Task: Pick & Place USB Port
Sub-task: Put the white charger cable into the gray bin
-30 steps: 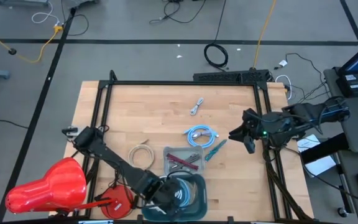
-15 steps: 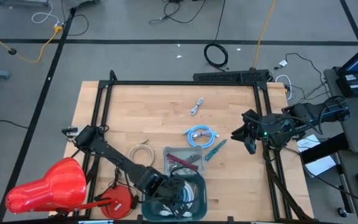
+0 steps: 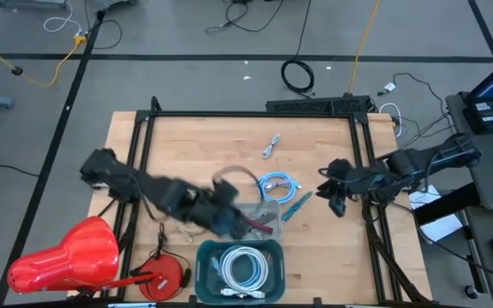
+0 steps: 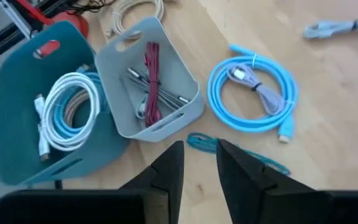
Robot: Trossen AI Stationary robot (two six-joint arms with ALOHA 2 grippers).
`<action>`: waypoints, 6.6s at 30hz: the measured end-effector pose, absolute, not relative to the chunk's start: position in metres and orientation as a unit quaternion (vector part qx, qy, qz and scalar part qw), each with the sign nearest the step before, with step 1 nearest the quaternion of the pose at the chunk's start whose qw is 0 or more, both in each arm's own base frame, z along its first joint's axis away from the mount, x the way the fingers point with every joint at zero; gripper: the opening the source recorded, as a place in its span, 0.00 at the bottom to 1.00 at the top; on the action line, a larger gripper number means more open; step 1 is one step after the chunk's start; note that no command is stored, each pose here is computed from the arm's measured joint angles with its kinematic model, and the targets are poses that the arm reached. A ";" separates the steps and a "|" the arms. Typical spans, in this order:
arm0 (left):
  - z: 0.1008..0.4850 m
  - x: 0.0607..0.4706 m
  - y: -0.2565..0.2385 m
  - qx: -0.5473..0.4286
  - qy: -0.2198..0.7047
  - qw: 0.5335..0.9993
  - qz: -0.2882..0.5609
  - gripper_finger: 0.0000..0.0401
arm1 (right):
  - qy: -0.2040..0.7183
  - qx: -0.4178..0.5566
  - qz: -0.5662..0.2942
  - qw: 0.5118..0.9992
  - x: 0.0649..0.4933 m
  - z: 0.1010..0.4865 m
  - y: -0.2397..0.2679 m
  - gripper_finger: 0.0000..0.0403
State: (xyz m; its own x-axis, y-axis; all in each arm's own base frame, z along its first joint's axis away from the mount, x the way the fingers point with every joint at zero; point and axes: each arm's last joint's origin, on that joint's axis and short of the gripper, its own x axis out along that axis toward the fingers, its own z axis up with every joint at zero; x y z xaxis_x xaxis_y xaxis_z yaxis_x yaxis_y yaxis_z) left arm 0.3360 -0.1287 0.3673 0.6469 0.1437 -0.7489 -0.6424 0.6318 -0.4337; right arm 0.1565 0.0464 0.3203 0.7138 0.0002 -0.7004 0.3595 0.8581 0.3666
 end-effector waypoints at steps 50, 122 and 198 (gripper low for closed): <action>0.376 0.302 -0.057 -0.235 0.459 0.797 0.315 0.23 | 0.545 -0.080 -0.028 0.834 0.313 0.223 -0.173 0.26; 0.348 0.292 -0.123 -0.234 0.418 0.822 0.307 0.23 | 0.430 0.438 -0.349 0.708 0.350 0.158 -0.179 0.26; 0.322 0.320 -0.014 -0.261 0.455 0.770 0.364 0.23 | 0.499 0.090 -0.174 0.844 0.308 0.261 -0.181 0.26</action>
State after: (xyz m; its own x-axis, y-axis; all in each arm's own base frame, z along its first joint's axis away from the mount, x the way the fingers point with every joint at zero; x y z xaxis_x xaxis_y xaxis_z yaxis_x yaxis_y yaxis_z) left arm 0.3201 -0.0144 0.3220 0.3216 0.3219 -0.8905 -0.7976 0.5989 -0.0715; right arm 0.3078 -0.1810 0.2609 0.4415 -0.2051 -0.8735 0.3839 0.9231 -0.0227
